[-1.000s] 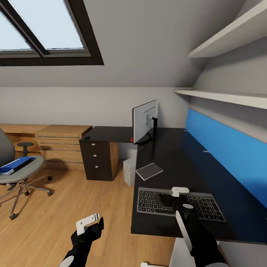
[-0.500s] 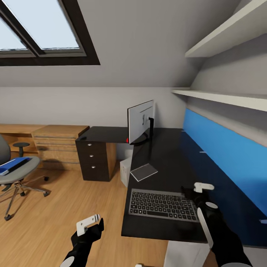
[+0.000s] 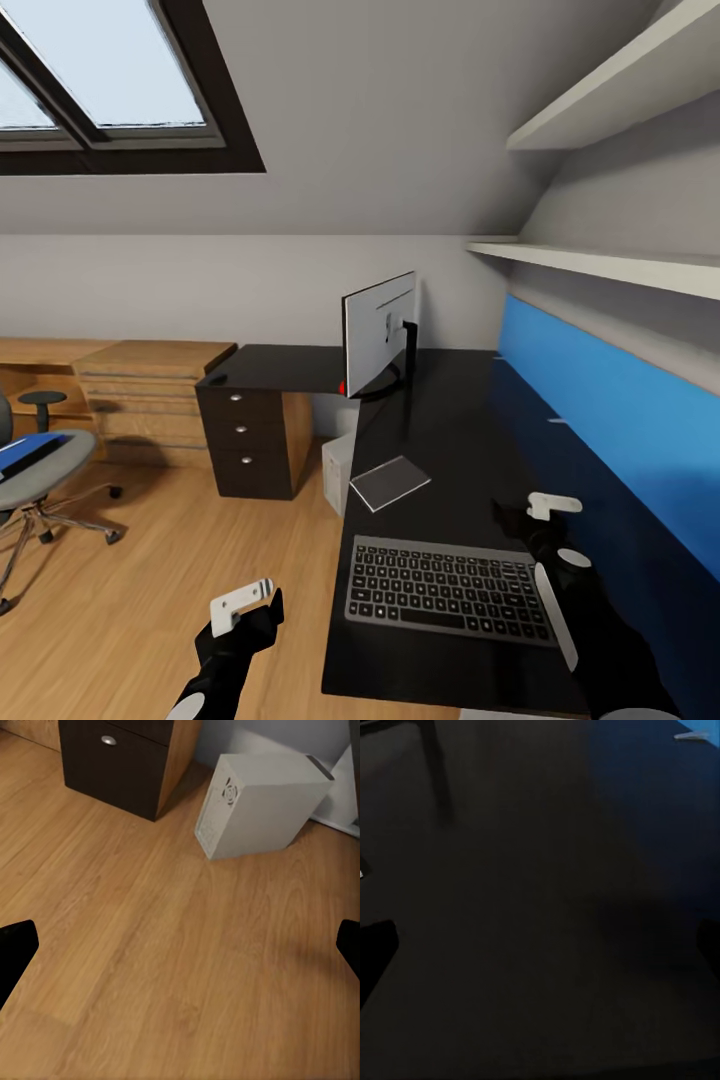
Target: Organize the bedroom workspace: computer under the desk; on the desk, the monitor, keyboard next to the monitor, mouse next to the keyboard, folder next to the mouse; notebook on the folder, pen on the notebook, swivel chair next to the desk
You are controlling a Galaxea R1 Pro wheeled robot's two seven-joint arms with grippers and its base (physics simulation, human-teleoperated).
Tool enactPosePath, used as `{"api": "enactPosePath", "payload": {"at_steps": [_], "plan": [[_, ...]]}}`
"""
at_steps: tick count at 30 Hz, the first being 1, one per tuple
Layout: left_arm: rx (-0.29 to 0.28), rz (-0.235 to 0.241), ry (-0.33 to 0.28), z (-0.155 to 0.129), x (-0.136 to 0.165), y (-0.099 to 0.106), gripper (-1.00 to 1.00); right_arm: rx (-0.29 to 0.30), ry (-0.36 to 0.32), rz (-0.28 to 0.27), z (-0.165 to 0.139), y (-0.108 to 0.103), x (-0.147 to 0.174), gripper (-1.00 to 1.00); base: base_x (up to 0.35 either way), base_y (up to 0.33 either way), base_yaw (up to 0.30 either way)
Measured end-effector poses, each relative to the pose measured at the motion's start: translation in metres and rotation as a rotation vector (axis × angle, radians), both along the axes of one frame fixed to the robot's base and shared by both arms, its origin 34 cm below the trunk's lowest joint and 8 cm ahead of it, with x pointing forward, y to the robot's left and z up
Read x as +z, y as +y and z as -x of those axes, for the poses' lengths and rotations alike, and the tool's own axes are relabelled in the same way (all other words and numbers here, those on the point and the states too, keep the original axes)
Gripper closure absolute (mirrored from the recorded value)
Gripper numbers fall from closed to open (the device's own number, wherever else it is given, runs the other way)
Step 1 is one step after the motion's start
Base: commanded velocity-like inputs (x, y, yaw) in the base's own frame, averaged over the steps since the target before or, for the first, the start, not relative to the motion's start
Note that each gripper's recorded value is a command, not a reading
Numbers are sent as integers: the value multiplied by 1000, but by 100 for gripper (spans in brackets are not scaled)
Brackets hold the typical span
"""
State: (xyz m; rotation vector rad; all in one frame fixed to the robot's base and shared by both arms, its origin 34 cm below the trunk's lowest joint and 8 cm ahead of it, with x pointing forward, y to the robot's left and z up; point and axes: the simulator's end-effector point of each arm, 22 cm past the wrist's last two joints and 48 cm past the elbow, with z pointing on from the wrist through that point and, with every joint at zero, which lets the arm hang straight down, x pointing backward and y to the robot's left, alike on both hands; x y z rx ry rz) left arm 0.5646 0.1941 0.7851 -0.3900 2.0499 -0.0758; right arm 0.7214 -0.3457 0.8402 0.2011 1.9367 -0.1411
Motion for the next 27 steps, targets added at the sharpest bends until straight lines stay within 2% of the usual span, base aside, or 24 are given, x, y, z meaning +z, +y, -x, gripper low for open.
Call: {"api": "enactPosePath", "payload": {"at_steps": [6,9,10,13,27], "plan": [[0,0,-1,0,0,0,-100,-20,50,7,6,-16,-22,-100,203,0,0],[-1,-1,0,0,0,0,-100,-27,84,10,9,-23,-36,-100,60,0,0],[-1,-1,1,0,0,0,-100,-35,117,16,11,-32,-48,-100,20,0,0],[-1,-1,1,0,0,0,-100,-42,142,18,10,-40,-56,-100,13,0,0],[-2,-1,0,0,0,-1,-100,-56,193,16,1,-55,-68,-100,2,0,0]]}}
